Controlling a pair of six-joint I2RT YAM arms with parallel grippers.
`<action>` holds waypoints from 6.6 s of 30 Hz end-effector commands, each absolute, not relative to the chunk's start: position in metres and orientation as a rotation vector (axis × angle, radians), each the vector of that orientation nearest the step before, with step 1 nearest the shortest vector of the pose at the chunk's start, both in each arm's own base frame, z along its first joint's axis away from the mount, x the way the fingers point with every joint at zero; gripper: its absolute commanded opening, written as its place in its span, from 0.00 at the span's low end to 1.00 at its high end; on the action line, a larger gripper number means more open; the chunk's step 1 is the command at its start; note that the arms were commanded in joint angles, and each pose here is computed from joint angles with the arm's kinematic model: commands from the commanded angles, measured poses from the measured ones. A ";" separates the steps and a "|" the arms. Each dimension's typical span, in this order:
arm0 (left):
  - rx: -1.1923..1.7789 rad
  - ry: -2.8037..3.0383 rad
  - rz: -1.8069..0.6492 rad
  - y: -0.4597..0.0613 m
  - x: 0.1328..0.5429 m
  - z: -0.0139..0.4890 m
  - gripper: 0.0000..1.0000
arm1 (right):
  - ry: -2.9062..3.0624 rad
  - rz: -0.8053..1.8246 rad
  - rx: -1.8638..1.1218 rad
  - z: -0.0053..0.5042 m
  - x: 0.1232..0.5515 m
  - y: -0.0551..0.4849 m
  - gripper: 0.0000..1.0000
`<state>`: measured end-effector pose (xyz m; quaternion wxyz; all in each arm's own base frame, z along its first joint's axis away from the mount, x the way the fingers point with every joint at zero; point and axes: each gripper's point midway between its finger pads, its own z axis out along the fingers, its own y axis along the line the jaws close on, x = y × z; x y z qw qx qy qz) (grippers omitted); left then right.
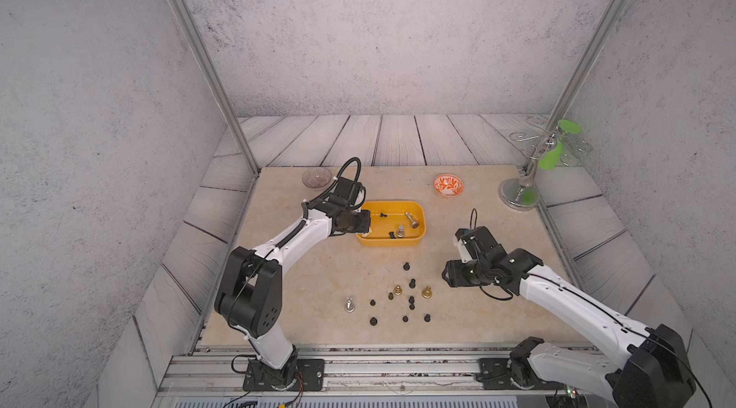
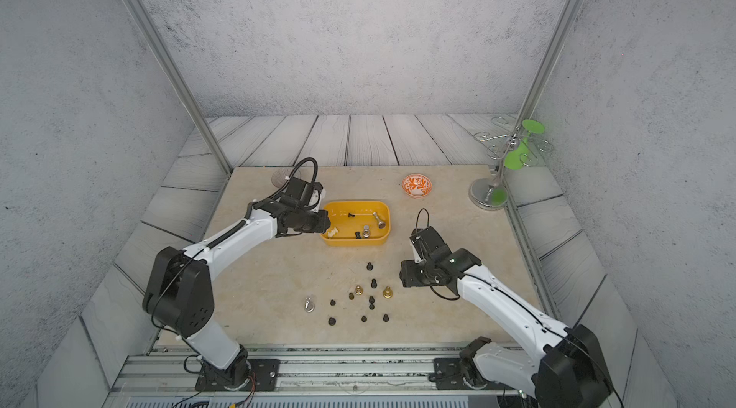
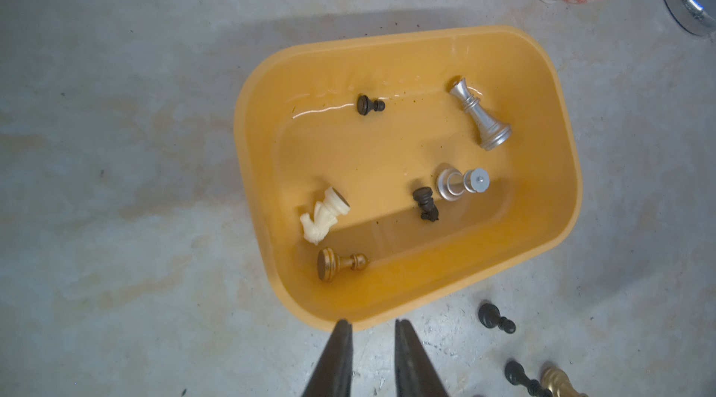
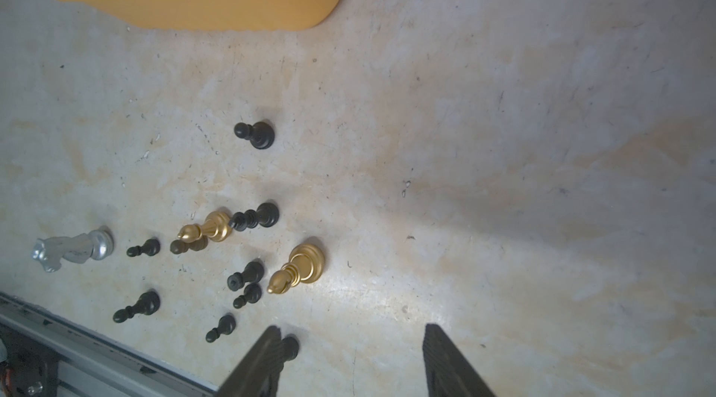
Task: Put the chess pieces into the storage box
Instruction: Place the chess piece in the storage box, then pick up the chess piece at the center of the board, then place the chess piece in the storage box, then pick up the chess piece at the center of the board.
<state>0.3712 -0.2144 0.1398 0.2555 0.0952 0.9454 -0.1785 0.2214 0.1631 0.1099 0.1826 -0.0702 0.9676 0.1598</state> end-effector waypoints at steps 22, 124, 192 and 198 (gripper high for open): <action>0.081 2.582 -0.565 -0.178 0.296 0.129 0.24 | 2.850 0.414 -0.377 0.084 0.223 0.210 0.53; 0.034 2.588 -0.607 -0.173 0.261 0.117 0.24 | 2.763 0.613 -0.525 0.093 0.454 0.309 0.15; 0.266 2.922 -0.217 -0.167 0.169 0.079 0.28 | 2.720 0.476 -0.570 0.138 0.313 0.213 0.42; 0.279 2.941 -0.208 -0.171 0.166 0.069 0.28 | 2.725 0.462 -0.569 0.138 0.311 0.210 0.42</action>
